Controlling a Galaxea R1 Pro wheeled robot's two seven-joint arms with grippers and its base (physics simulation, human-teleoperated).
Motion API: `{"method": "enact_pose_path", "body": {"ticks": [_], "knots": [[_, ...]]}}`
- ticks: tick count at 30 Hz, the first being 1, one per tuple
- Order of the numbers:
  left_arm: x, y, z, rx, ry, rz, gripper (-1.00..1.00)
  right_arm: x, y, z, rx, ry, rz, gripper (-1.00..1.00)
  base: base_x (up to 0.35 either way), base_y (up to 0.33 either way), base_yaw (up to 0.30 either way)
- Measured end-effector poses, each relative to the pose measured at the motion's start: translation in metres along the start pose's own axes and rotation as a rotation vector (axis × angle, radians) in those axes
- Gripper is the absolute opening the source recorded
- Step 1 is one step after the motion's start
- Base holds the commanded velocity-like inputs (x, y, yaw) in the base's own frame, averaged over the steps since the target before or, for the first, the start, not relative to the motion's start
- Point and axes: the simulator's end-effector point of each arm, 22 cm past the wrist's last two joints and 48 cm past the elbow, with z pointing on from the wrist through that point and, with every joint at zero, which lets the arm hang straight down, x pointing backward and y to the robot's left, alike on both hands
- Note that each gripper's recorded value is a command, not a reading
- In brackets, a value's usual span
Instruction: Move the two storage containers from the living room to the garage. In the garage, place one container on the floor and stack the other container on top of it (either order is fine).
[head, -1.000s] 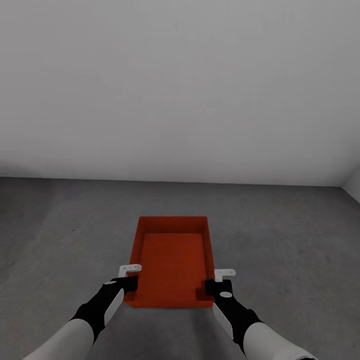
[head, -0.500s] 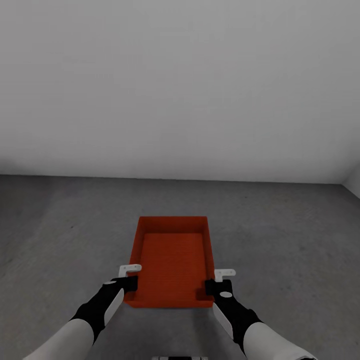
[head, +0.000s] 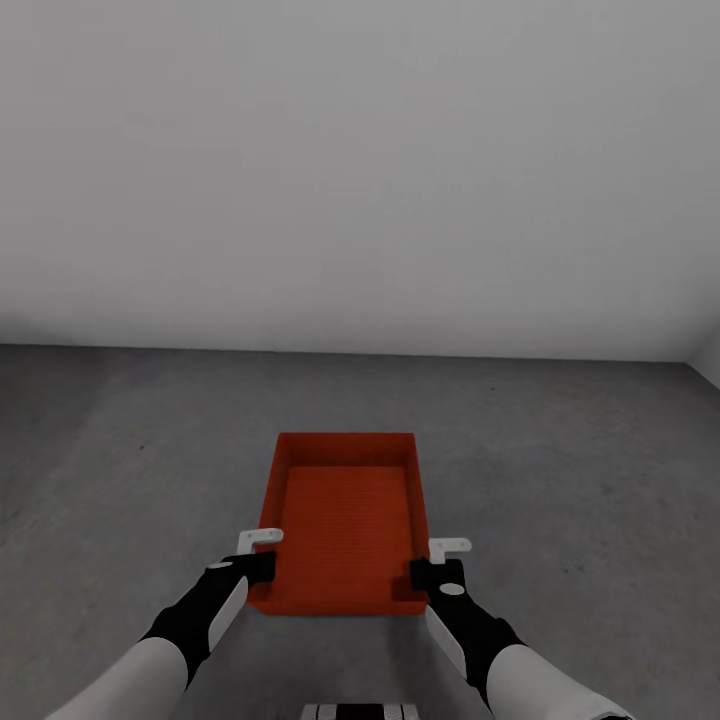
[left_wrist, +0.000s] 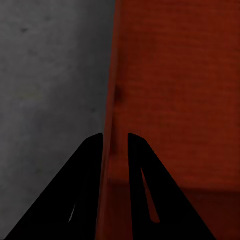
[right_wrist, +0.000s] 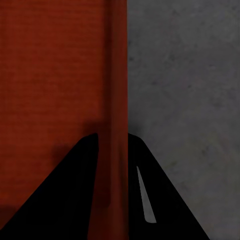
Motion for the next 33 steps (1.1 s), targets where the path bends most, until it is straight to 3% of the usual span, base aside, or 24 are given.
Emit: {"method": "enact_pose_path", "body": {"ticks": [8, 33], "knots": [[0.014, 0.001, 0.013, 0.000, 0.002, 0.000, -1.00, 0.015, 0.001, 0.011, 0.000, 0.002, 0.000, -1.00, 0.000, 0.000, 0.000], [0.063, 0.005, 0.044, -0.009, 0.093, 0.001, -1.00, 0.067, 0.005, 0.034, -0.001, 0.092, -0.002, -1.00, 0.000, 0.000, 0.000]]}}
